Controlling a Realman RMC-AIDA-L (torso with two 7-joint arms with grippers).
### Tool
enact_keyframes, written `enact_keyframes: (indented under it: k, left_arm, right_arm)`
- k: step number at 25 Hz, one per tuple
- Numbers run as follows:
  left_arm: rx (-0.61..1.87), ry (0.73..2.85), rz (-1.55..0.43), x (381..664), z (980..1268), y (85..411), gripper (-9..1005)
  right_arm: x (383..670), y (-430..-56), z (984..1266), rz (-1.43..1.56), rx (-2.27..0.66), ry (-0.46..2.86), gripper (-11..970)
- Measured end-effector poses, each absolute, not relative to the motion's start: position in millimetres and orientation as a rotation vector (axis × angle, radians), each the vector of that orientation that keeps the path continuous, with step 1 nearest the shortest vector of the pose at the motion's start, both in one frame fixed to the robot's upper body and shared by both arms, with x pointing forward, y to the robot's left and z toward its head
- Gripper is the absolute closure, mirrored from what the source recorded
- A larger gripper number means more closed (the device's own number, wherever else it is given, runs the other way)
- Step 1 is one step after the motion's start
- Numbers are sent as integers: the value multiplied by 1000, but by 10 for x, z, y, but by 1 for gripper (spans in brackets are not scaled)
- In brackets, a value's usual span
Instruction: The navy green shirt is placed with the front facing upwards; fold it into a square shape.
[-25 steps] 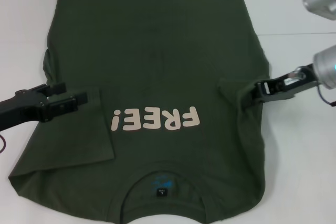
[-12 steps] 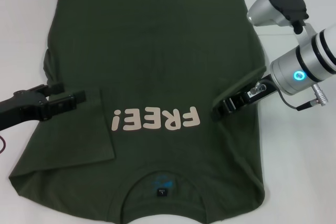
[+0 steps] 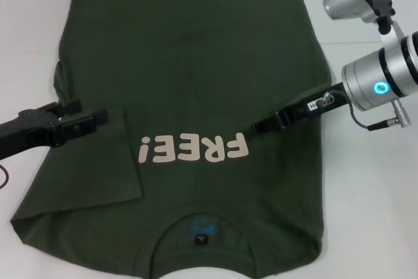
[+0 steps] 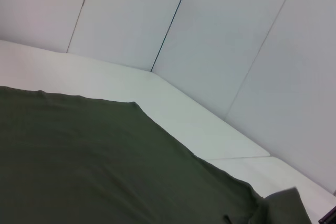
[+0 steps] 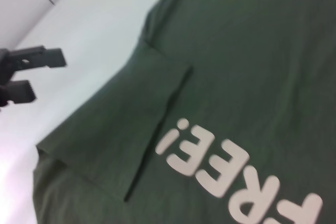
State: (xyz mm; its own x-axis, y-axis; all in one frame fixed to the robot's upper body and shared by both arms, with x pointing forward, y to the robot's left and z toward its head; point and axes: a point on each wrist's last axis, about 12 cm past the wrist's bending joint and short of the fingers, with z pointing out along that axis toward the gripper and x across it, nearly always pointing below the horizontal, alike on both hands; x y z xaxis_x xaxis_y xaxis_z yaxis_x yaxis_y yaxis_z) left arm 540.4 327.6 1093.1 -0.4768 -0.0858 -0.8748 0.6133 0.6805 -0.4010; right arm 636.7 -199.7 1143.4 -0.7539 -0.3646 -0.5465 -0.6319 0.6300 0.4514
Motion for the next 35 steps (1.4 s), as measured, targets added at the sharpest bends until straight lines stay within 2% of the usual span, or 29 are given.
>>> enact_keyframes:
  k: [6,8,10,14,16,19,25,31,35]
  left_arm:
    - [405,1896,-890,5418,10943,3268,135]
    - [406,1894,-891,5424,10946,3260,135]
    - [407,1893,-891,5429,10950,3256,135]
    - [407,1893,-891,5432,10951,3253,135]
    - [408,1892,-892,5433,10951,3252,135]
    - [407,1893,-893,5433,10952,3252,134]
    - [406,1894,-892,5431,10959,3266,134]
    - [399,1898,-880,5425,10950,3282,134]
    - [372,1910,-846,5448,10924,3304,134]
  right_arm:
    - [6386,-1969,11438,919,-788,2388,523]
    - [6391,-1971,11441,917,-775,2388,371]
    - [6397,-2031,11450,916,-735,2399,367]
    - [6396,-2389,11479,910,-530,2463,360]
    - [6370,-2604,11475,923,-394,2490,315]
    - [6288,-2901,11422,958,-187,2506,248]
    - [5987,-3367,11229,1068,116,2463,215]
    - [5731,-3601,11072,1187,332,2348,183]
    - [5663,-3659,10955,1248,470,2281,161]
